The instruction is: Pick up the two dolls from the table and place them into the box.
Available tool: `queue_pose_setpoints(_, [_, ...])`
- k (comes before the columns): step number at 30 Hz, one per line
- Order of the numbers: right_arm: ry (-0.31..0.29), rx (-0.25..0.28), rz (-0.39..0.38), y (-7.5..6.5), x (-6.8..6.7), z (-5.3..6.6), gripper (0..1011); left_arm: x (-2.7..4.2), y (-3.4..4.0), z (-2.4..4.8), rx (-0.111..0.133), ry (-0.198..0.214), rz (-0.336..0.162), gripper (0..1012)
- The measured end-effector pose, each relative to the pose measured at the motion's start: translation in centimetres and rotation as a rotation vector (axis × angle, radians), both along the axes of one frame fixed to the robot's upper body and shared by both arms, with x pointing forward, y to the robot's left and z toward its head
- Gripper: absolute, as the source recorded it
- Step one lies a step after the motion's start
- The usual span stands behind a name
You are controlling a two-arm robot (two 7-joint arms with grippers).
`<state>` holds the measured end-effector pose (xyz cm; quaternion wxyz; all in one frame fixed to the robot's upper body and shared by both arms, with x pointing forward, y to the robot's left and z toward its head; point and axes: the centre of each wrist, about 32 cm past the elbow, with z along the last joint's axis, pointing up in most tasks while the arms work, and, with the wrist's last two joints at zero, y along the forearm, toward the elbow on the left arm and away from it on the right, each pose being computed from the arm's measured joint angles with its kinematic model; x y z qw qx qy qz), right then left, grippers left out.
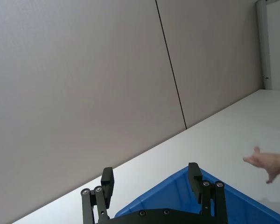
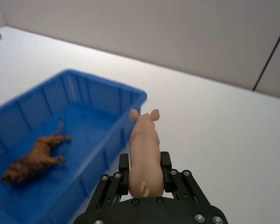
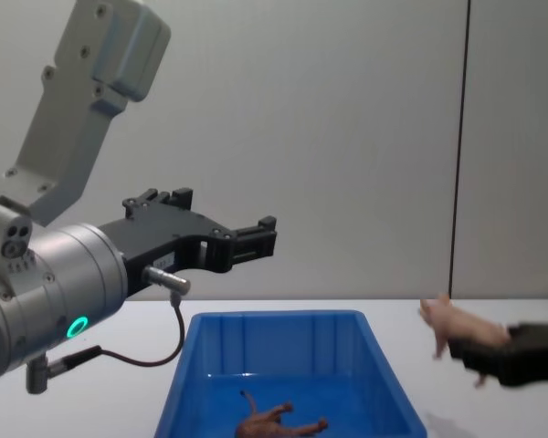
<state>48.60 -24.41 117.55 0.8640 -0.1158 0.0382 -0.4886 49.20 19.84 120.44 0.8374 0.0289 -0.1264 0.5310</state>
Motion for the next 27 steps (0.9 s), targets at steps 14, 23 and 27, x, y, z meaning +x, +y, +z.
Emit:
queue_pose_setpoints(14, [-0.068, 0.047, 0.131, 2.3, 2.8, 3.7, 378, 0.0, 0.0, 0.0, 0.0, 0.0, 0.0, 1001])
queue_pose_setpoints(23, [-0.02, 0.053, 0.21, 4.8, 5.1, 4.1, 378, 0.0, 0.0, 0.0, 0.0, 0.0, 0.0, 1001])
queue_pose_setpoints(27, [-0.001, 0.05, 0.234, 5.8, 5.8, 4.0, 402, 0.0, 0.0, 0.0, 0.0, 0.0, 0.0, 1001])
